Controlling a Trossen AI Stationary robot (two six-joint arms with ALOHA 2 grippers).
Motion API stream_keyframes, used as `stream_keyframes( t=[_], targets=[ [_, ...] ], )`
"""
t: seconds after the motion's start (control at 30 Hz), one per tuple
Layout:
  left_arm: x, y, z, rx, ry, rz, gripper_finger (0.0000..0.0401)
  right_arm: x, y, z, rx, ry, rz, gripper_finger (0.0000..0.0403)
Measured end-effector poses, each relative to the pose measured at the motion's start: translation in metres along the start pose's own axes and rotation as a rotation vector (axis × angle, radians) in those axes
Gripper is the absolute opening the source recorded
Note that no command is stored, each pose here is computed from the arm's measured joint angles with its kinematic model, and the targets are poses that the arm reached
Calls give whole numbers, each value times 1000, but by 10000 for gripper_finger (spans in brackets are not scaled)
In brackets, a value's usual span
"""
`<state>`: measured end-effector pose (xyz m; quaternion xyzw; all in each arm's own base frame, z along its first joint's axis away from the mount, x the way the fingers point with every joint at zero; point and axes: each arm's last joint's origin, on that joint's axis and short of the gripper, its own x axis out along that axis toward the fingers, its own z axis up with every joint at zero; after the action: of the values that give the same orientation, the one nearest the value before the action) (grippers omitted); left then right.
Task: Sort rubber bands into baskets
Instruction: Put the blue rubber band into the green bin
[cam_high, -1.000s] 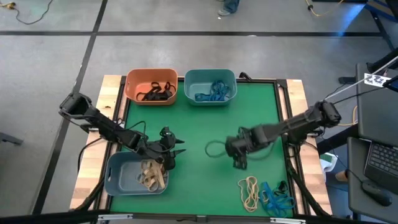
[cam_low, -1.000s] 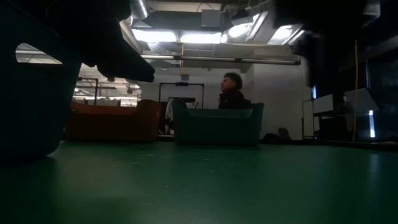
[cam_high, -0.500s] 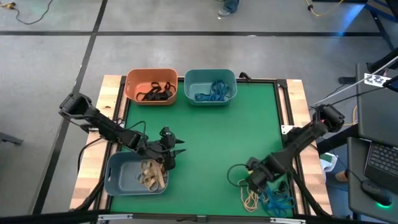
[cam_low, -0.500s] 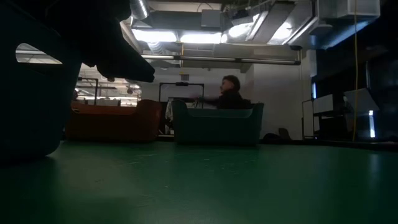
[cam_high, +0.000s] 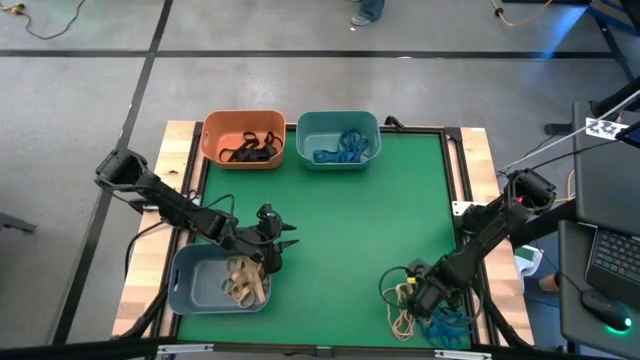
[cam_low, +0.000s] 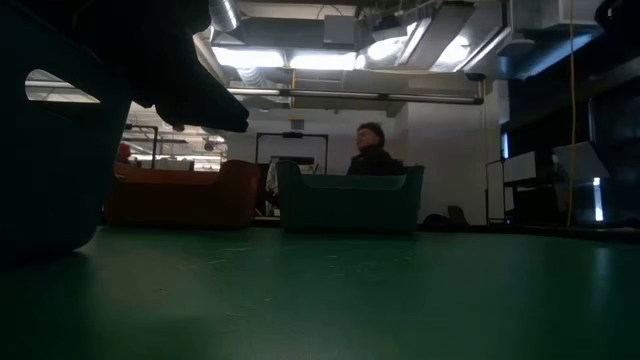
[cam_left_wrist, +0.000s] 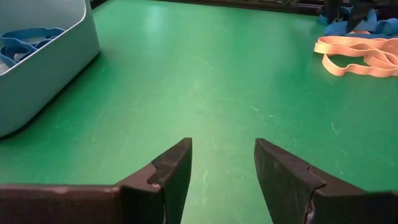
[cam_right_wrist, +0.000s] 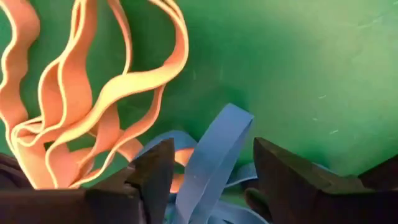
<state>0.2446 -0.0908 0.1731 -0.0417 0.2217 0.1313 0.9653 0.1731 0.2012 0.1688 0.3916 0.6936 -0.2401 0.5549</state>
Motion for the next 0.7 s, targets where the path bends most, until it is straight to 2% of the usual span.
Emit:
stream_keyframes(
  t=[0.1,0.27,0.4,0.47,0.6,0.7],
  targets=[
    [0,0,0,0,0,0,170,1,-2,1,-19,-2,-8,180],
    [0,0,0,0,0,0,170,1,1,1,-54,2,15,88],
    [0,0,0,0,0,0,170,1,2,1,-135,1,28,20],
    [0,0,0,0,0,0,170,1,2,1,-174,-16,31,7],
    [0,0,0,0,0,0,170,0,3,1,-206,-23,32,17],
    [0,0,0,0,0,0,170,-9,7,2,-231,-28,30,8]
  ],
)
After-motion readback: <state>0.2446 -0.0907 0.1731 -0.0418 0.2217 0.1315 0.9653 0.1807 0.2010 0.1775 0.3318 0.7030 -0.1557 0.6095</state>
